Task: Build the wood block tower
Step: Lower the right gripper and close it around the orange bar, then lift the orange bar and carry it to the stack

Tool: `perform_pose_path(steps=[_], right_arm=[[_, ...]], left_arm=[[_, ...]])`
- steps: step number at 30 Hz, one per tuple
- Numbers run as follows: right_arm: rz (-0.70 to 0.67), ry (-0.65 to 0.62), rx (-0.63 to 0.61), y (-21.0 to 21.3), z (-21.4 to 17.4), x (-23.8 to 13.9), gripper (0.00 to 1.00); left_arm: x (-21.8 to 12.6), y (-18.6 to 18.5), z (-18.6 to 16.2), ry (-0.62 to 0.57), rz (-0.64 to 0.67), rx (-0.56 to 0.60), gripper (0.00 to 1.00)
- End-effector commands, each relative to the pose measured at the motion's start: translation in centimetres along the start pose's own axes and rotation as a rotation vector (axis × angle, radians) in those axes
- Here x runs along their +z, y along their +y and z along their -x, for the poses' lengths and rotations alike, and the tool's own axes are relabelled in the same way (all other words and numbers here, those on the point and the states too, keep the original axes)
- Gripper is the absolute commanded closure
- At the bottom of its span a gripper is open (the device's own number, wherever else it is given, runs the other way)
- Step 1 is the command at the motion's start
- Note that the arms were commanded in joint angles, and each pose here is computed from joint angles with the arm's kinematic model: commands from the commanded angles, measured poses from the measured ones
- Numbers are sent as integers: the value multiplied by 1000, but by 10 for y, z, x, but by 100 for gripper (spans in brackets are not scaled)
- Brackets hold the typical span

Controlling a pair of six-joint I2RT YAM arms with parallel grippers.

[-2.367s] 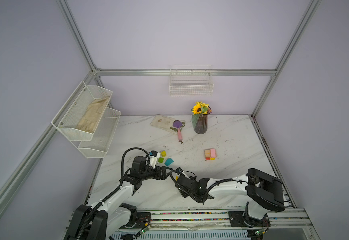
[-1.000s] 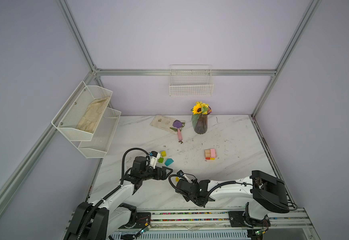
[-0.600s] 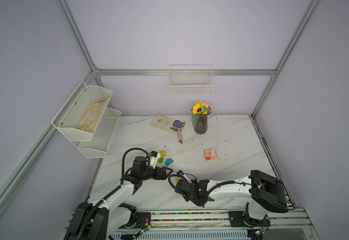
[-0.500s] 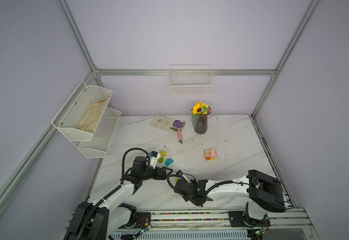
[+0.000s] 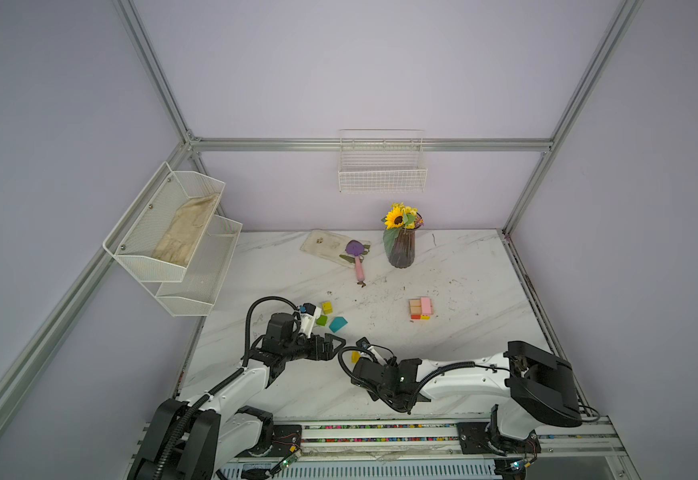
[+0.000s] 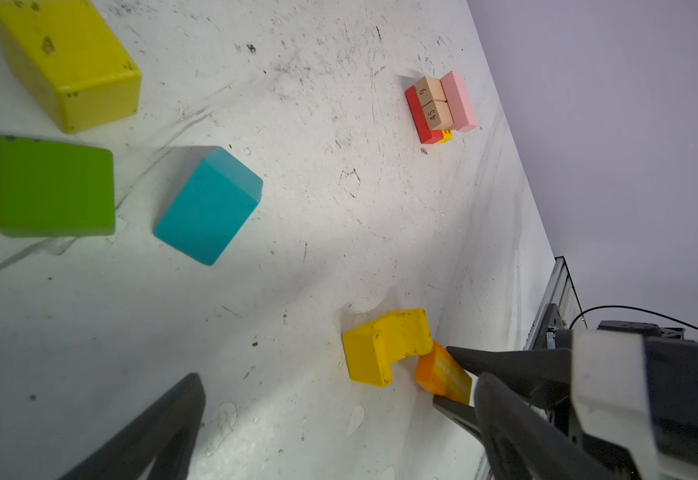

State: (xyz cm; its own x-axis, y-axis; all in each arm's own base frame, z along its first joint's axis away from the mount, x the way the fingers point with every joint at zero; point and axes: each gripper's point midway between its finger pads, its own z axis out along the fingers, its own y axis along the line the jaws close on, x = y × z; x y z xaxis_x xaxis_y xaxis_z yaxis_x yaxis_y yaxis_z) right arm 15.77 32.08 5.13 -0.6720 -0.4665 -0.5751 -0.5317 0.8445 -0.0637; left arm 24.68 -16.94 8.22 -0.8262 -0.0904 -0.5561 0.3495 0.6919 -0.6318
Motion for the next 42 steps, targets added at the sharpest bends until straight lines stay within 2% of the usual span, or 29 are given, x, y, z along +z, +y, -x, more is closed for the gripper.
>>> perform_pose_path(steps=[1, 6, 10, 15, 23, 27, 42], right_arm=[[-40, -107, 58, -18, 20, -24, 74], [-63, -243, 135, -32, 47, -46, 80], [-109, -325, 186, -47, 64, -60, 80], [-201, -368, 229, -74, 76, -59, 82], [-279, -329, 327, -123, 92, -43, 82], [-238, -285, 385, -139, 106, -34, 82], [-283, -108, 426, -177, 122, 18, 82]], left_arm=[[-4, -15, 21, -50, -35, 76, 0], [-6, -16, 22, -61, -32, 81, 0], [-7, -19, 22, -63, -45, 89, 0], [-9, -22, 23, -75, -53, 98, 0], [-11, -22, 24, -85, -46, 103, 0], [-11, -19, 24, -85, -31, 95, 0], [-11, -21, 25, -85, -44, 104, 0]])
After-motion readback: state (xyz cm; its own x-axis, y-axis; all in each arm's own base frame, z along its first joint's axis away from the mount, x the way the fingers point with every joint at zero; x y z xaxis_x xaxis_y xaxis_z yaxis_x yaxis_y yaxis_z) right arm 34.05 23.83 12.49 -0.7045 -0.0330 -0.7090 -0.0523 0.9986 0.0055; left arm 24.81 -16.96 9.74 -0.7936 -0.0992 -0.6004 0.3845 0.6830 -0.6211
